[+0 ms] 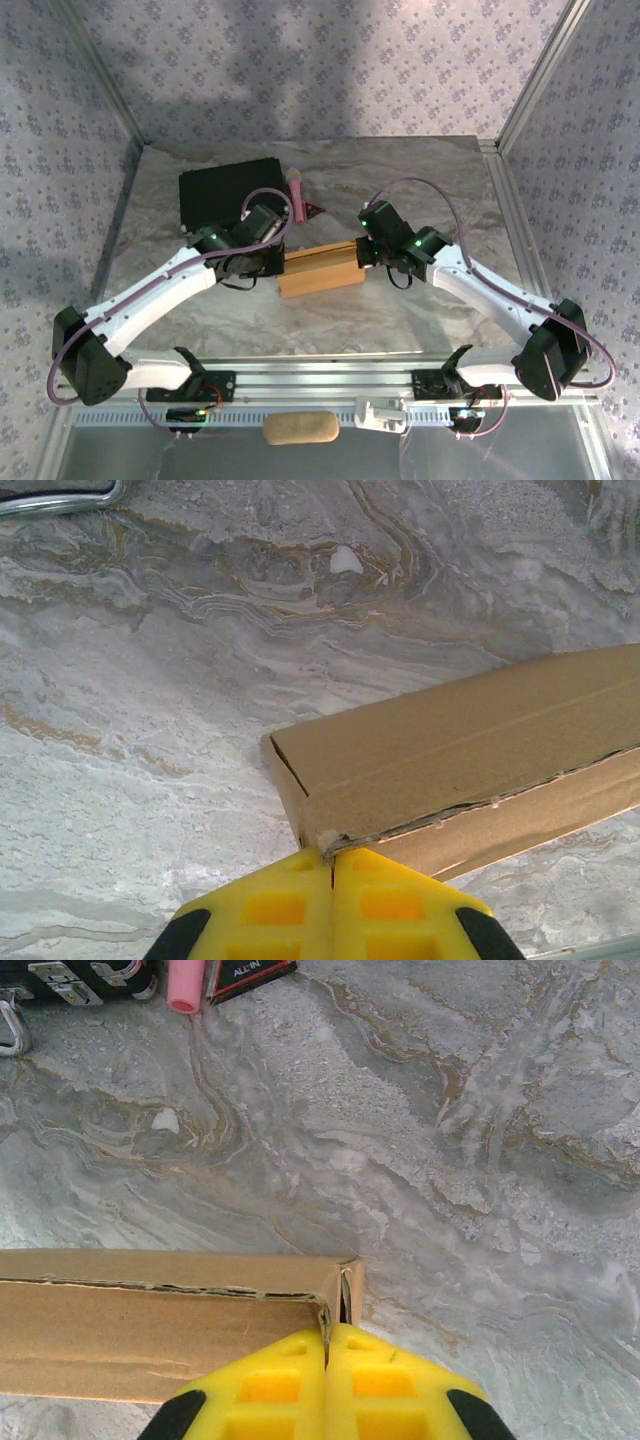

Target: Fold the paper box

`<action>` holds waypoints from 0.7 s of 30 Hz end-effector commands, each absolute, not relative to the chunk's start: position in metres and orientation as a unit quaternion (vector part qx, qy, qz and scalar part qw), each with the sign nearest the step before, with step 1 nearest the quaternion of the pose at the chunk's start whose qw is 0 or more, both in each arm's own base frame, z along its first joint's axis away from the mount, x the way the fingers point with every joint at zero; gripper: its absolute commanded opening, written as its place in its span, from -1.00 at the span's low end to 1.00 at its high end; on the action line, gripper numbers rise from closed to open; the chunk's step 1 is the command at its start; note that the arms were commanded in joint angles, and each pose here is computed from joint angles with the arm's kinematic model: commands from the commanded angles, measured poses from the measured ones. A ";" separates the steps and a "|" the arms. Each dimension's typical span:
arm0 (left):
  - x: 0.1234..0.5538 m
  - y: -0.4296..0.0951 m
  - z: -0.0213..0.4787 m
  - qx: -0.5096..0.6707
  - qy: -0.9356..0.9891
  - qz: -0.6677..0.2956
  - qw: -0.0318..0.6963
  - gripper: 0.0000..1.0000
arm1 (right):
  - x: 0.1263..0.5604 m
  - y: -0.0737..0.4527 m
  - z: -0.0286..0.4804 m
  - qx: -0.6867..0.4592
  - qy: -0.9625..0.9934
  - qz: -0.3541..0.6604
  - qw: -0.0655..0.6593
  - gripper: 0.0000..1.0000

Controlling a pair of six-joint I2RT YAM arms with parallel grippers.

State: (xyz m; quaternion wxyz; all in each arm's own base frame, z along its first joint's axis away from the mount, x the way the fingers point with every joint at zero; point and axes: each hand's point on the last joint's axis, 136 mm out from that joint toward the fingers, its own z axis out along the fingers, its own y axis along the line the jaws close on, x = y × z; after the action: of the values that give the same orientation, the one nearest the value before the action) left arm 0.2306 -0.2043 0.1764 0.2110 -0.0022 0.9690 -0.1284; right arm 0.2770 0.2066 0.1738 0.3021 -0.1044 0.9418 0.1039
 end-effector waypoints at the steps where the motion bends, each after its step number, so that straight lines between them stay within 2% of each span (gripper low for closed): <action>1: 0.230 -0.223 0.185 -0.003 0.966 -0.171 0.196 -0.92 | 0.267 0.213 0.166 -0.116 0.948 0.108 0.276 -1.00; 21: 0.223 -0.218 0.166 -0.013 0.958 -0.197 0.206 -1.00 | 0.267 0.213 0.165 -0.115 0.948 0.107 0.276 -1.00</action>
State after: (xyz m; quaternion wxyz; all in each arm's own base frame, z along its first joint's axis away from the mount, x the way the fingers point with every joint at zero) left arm 0.2315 -0.2068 0.1744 0.2287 -0.0190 0.9587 -0.1678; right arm 0.2776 0.2049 0.1738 0.3045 -0.1029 0.9419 0.0979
